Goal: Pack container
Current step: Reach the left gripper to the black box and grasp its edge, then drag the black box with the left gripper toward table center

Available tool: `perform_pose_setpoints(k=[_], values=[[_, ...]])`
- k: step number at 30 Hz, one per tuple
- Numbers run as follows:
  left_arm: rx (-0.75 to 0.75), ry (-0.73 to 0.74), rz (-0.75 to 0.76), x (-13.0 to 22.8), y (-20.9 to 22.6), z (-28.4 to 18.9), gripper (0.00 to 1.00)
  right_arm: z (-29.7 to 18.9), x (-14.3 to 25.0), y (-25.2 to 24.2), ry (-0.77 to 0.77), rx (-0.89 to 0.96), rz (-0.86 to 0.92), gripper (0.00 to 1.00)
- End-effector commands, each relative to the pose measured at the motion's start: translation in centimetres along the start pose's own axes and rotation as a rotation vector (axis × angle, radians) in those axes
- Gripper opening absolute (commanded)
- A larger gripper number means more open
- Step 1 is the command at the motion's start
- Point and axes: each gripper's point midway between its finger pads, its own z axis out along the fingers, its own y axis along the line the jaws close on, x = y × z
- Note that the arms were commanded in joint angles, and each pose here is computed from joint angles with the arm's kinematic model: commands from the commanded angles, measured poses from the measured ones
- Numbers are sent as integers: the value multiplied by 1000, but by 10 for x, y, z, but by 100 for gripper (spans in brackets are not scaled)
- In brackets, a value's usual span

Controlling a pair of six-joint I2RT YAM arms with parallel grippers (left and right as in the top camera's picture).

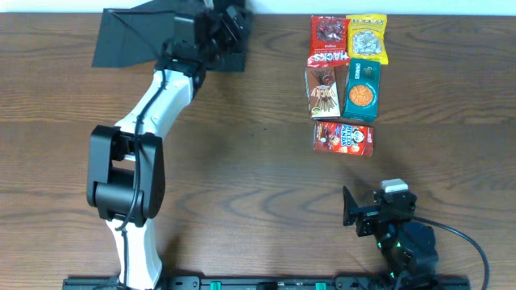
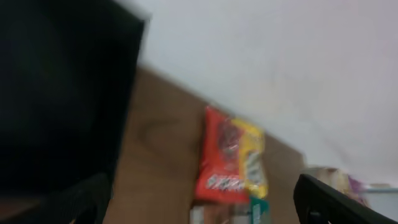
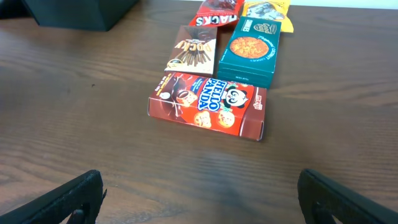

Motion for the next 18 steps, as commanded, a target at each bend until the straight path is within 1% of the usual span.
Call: perform_pose_setpoints(k=[1, 2, 6, 8, 11, 12, 15, 18], values=[[-155, -64, -18, -5, 29, 4, 97, 1, 3, -3, 4, 15, -13, 99], [-179, -53, -33, -2, 35, 3, 98, 1, 3, -3, 4, 15, -13, 99], [-240, -36, -174, 4, 52, -1, 99, 1, 3, -3, 4, 15, -13, 99], [-290, -62, -217, 0, 65, -5, 99, 1, 3, -3, 4, 15, -13, 99], [-315, -88, -267, -6, 74, -9, 100, 1, 3, -3, 4, 15, -13, 99], [-326, -91, -285, -7, 78, -10, 95, 1, 3, -3, 4, 15, -13, 99], [-360, -84, -346, -4, 90, -14, 91, 1, 3, -3, 4, 15, -13, 99], [-372, -89, -363, -6, 94, -16, 90, 1, 3, -3, 4, 15, -13, 99]])
